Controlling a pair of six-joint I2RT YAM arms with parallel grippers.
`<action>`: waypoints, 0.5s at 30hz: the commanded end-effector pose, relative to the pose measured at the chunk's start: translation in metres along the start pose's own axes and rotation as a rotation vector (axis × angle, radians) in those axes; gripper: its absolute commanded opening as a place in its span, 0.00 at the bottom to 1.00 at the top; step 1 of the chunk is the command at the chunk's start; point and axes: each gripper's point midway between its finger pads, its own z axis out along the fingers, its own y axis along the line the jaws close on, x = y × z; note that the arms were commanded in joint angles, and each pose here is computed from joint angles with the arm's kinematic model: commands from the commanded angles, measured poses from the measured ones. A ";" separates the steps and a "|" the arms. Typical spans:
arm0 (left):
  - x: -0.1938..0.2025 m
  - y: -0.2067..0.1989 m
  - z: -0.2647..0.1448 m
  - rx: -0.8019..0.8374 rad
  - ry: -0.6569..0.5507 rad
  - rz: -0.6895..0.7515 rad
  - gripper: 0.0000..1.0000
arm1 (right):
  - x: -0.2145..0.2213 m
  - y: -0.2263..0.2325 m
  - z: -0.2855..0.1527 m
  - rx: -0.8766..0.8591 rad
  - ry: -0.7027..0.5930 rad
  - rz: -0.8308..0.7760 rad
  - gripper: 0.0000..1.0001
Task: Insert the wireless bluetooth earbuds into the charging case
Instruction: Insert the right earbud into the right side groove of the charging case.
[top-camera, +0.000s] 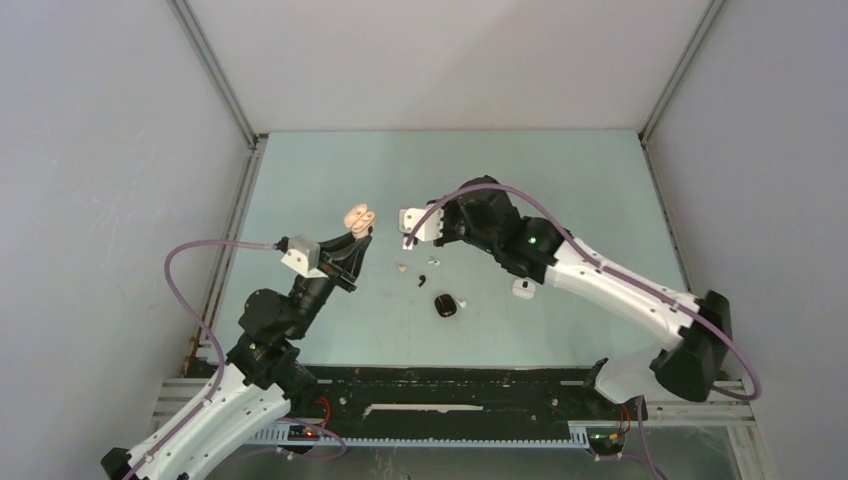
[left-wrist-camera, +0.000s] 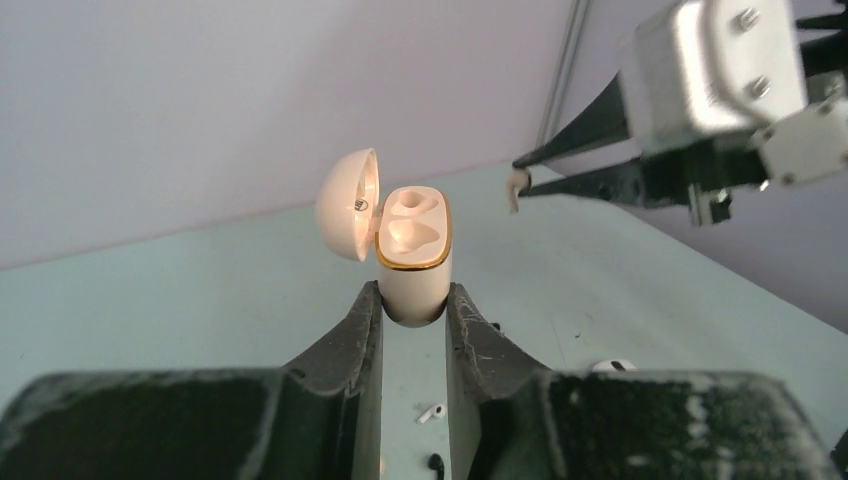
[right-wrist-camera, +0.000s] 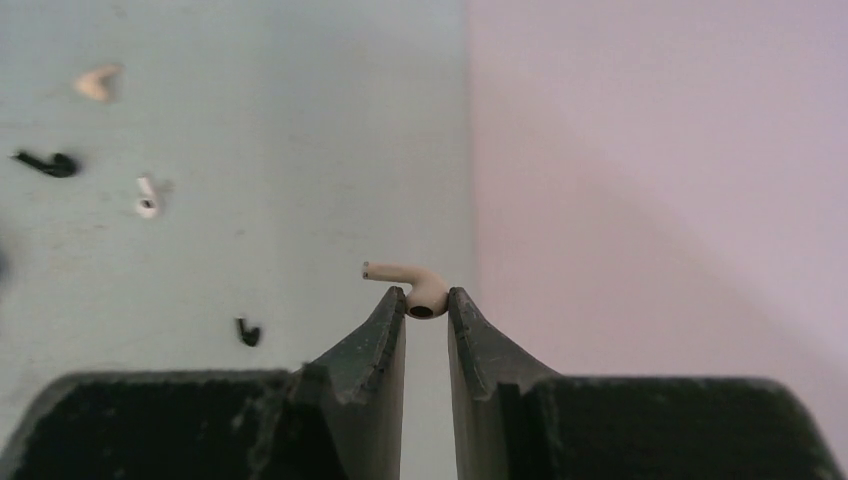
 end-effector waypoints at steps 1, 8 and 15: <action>-0.027 -0.015 0.006 0.079 -0.105 -0.002 0.00 | -0.016 -0.066 -0.057 0.262 -0.014 -0.095 0.00; -0.035 -0.028 0.015 0.139 -0.119 0.057 0.00 | -0.095 -0.092 -0.124 0.507 -0.160 -0.299 0.00; -0.051 -0.029 0.021 0.132 -0.176 0.268 0.00 | -0.141 -0.082 -0.133 0.647 -0.147 -0.444 0.00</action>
